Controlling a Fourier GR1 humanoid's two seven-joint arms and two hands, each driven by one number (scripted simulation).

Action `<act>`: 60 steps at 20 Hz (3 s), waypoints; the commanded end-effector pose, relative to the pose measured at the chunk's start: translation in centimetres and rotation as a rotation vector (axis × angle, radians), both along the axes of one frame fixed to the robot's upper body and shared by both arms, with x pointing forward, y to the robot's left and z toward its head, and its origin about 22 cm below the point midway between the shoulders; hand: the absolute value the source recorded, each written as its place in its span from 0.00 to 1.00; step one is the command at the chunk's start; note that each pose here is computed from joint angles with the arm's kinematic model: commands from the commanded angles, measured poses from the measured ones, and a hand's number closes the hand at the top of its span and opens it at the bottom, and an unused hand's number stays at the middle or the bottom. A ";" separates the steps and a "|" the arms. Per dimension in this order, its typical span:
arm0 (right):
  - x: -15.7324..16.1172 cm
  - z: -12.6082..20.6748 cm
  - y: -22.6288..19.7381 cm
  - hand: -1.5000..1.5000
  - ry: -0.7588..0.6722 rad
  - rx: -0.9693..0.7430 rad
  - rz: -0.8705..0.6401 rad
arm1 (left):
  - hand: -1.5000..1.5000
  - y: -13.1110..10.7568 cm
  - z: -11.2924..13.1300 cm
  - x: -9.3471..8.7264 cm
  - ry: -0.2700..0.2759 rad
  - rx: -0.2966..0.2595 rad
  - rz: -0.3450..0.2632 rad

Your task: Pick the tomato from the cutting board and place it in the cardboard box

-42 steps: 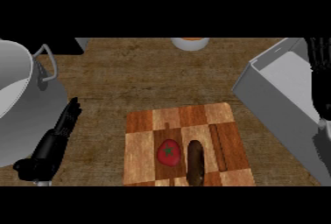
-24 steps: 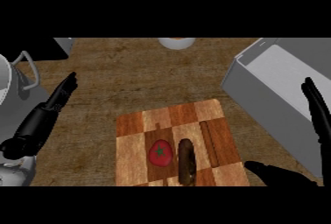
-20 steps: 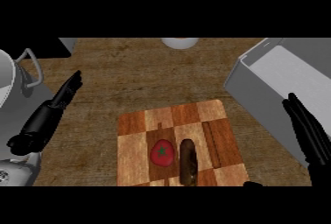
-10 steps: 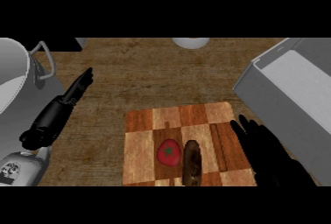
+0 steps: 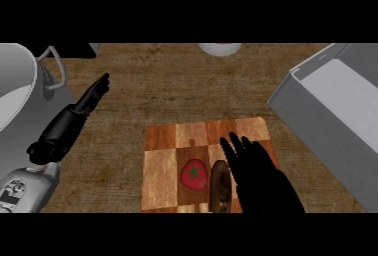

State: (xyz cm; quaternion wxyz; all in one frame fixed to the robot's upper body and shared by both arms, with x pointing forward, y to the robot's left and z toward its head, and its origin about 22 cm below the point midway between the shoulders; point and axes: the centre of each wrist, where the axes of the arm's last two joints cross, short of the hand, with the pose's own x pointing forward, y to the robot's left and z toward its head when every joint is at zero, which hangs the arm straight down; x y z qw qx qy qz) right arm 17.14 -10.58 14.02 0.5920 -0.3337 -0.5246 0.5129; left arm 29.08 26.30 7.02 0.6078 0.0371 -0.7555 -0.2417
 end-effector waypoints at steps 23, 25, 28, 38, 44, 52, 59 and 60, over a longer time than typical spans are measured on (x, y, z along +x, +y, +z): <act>5.1 -4.0 10.6 0.00 0.150 -0.293 -0.274 | 0.50 -0.1 -1.0 -0.1 0.011 -0.016 0.000; 5.0 -4.3 10.4 0.00 0.162 -0.312 -0.269 | 0.50 1.5 -1.7 -0.4 0.003 -0.017 0.006; 5.5 -4.1 10.4 0.00 0.149 -0.311 -0.264 | 0.50 -0.3 -0.1 0.7 0.001 -0.010 0.011; 5.3 -6.8 10.7 0.00 0.200 -0.274 -0.251 | 0.50 1.2 -1.0 0.0 0.008 -0.005 0.016; 5.8 -8.1 10.7 0.00 0.194 -0.328 -0.296 | 0.50 -0.2 -0.5 0.5 0.006 -0.017 0.013; 5.9 -8.8 10.0 0.00 0.229 -0.285 -0.267 | 0.50 -0.5 -0.9 1.0 -0.021 -0.012 0.019; 4.9 -10.2 10.8 1.00 0.056 -0.325 -0.137 | 0.50 0.1 -0.3 0.1 -0.002 -0.015 0.017; 4.9 -10.2 11.1 1.00 0.055 -0.332 -0.141 | 0.50 2.2 0.2 0.7 -0.009 -0.005 0.017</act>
